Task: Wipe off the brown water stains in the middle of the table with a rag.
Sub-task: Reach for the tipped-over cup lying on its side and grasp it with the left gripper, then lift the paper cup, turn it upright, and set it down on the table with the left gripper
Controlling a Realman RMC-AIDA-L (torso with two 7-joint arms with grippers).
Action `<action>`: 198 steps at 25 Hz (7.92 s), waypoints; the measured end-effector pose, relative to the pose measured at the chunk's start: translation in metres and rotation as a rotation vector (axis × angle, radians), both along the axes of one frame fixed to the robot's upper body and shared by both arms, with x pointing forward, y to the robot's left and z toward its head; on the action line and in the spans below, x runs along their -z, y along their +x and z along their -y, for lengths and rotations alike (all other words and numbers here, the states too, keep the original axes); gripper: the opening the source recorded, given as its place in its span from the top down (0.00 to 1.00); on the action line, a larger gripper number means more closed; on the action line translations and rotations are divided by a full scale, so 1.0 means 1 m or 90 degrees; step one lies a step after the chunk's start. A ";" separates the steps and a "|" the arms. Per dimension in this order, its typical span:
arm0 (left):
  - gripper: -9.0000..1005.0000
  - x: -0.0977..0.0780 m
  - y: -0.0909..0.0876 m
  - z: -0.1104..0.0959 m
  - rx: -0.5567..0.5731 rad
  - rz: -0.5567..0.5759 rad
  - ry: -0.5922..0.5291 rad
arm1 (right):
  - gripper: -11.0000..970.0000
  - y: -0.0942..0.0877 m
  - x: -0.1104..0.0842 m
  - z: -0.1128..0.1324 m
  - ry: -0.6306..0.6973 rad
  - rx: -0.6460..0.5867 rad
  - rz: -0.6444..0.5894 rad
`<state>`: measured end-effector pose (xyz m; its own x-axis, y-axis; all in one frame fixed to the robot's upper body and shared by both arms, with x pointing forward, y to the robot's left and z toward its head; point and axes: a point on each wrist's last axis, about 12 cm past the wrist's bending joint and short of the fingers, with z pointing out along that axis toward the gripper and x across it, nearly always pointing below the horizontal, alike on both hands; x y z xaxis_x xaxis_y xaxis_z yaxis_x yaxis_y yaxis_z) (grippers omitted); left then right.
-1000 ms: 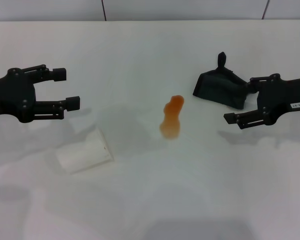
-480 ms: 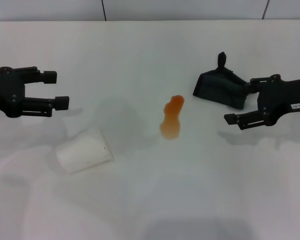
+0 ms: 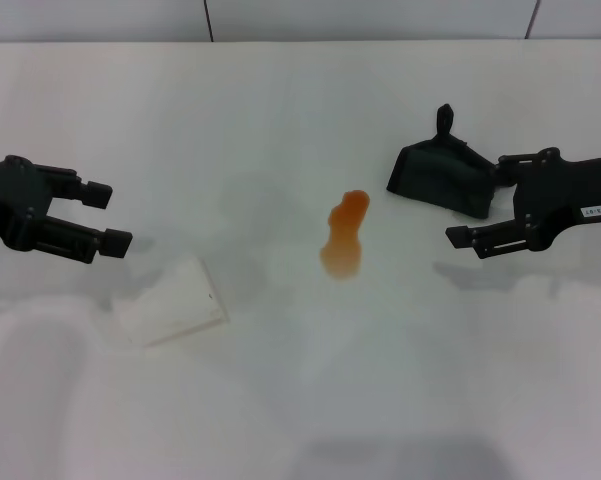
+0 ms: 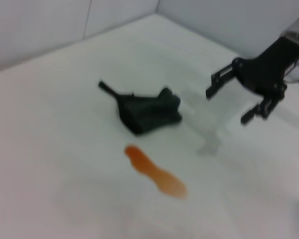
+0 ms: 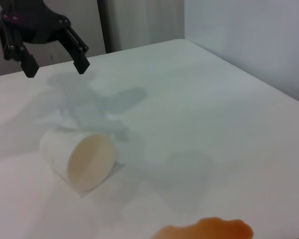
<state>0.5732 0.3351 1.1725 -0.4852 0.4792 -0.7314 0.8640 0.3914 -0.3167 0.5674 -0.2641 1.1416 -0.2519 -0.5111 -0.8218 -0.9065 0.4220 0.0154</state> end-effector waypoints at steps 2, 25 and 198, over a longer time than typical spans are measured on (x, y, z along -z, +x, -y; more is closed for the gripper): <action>0.11 -0.003 0.002 0.002 0.007 -0.022 0.024 | 0.16 0.000 0.000 0.000 0.000 0.000 0.000; 0.11 -0.011 0.017 0.020 0.066 -0.057 0.147 | 0.16 -0.004 0.001 0.002 0.029 0.007 0.005; 0.41 0.084 -0.008 0.019 -0.298 0.298 -0.181 | 0.19 -0.007 0.007 0.006 0.026 0.015 0.004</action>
